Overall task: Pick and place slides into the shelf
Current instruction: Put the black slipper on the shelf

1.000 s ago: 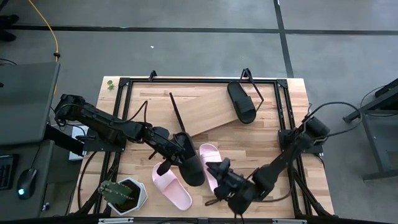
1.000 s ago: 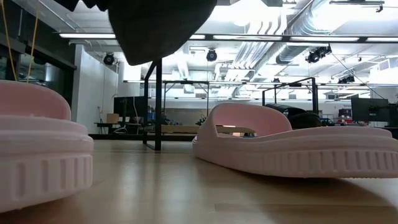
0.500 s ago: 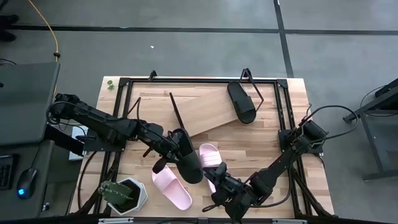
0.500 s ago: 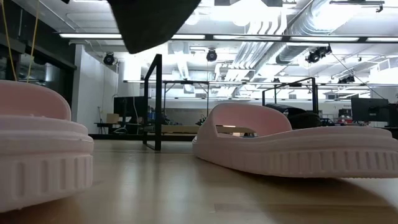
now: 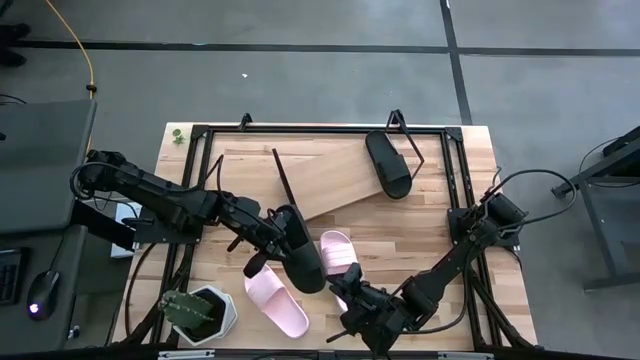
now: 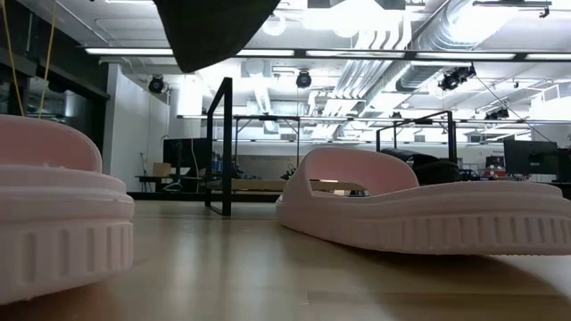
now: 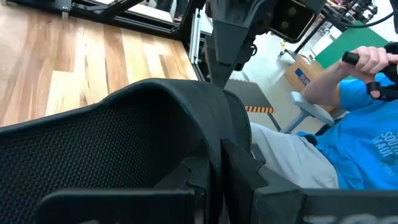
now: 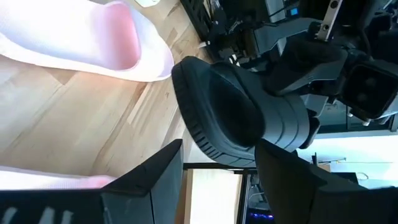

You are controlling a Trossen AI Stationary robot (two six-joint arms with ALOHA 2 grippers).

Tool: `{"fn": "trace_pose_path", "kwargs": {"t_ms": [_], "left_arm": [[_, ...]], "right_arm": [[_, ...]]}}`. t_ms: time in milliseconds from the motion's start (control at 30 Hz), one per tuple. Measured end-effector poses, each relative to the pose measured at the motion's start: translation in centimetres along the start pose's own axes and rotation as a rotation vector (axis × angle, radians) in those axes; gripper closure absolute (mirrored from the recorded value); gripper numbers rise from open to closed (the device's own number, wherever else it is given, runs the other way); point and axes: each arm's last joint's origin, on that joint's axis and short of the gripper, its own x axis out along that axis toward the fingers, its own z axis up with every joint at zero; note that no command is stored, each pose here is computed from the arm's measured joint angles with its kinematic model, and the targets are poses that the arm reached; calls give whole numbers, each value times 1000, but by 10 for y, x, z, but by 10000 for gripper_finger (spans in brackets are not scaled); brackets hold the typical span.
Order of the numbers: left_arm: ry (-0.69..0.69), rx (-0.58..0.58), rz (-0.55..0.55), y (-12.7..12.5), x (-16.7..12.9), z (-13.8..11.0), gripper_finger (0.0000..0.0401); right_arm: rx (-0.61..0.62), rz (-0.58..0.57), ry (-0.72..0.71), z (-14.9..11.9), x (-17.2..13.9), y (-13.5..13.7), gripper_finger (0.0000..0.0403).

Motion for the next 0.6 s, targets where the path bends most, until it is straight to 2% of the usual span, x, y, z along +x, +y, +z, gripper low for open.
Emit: {"fn": "trace_pose_path", "kwargs": {"t_ms": [400, 600], "left_arm": [[5, -13, 9, 0, 0, -1, 382], [4, -17, 10, 0, 0, -1, 382]], "right_arm": [[43, -41, -52, 8, 0, -5, 213], [54, -83, -16, 5, 5, -10, 213]]}}
